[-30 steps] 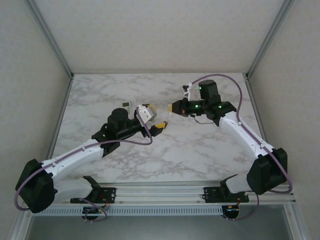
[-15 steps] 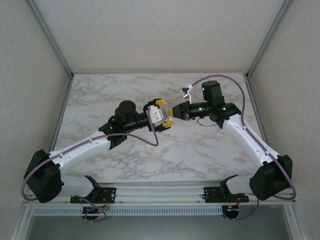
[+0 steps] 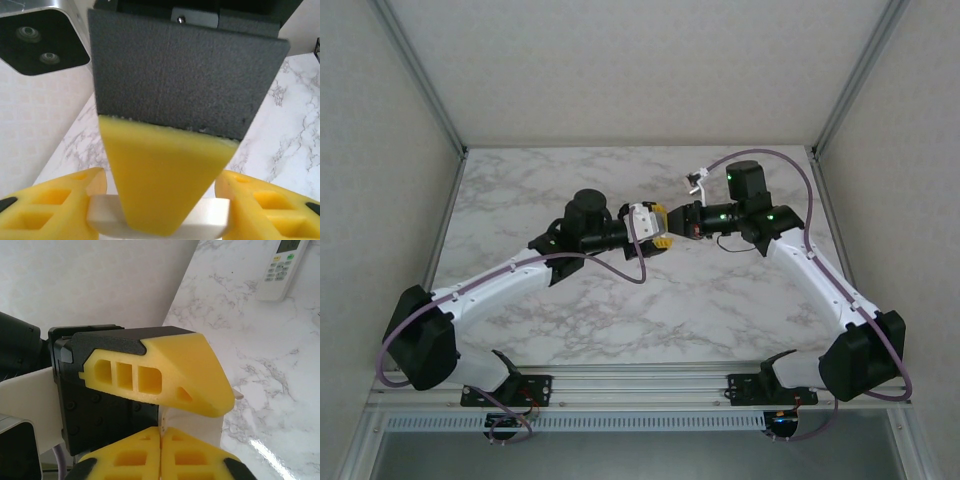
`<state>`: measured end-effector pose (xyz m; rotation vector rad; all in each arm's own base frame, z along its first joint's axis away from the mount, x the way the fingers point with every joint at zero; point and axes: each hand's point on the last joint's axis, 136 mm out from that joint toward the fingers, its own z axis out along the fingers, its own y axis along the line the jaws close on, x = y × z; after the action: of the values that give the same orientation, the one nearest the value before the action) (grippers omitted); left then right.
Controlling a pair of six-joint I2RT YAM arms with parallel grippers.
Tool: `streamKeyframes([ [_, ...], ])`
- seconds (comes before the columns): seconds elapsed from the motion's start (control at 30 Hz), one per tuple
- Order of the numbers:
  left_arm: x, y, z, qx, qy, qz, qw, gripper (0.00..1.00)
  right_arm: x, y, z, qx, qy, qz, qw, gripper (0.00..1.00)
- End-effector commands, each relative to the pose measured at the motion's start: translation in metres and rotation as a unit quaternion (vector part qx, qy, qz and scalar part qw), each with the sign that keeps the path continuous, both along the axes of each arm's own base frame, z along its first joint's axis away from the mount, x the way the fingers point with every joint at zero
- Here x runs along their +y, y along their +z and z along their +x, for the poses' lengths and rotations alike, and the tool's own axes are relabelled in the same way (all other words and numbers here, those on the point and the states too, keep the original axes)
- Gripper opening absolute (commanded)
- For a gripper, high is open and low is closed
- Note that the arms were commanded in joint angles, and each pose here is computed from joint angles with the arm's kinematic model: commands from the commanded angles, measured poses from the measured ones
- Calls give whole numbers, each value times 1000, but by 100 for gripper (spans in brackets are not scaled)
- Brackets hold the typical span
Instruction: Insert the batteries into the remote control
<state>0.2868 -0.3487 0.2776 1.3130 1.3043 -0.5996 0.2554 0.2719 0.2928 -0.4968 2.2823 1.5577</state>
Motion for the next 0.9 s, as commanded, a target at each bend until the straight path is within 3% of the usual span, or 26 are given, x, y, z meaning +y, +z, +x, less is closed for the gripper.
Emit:
streamKeyframes([
  [0.0,-1,-6,-5,21,-7,19,1000,39,-4,9,-3,-21,-7,-12,1000,22],
  [0.1,5,-23,0,46,13,69,996,37,-30,-3,16,-23,-91,-71,993,31],
  [0.2,19,-65,4,91,53,165,981,38,-70,-7,33,-18,-186,-82,979,40],
  [0.27,26,-96,-1,110,71,229,965,39,-105,-23,45,3,-267,-106,958,54],
  [0.37,27,-150,-17,131,76,350,925,41,-147,-60,51,48,-349,-171,920,58],
  [0.5,18,-213,-34,155,55,477,863,42,-150,-84,49,91,-350,-173,916,58],
  [0.6,6,-242,-45,192,18,503,843,44,-151,-88,45,93,-350,-176,915,58],
  [0.87,-4,-276,-46,210,0,518,829,57,-158,-89,40,82,-353,-191,912,59],
])
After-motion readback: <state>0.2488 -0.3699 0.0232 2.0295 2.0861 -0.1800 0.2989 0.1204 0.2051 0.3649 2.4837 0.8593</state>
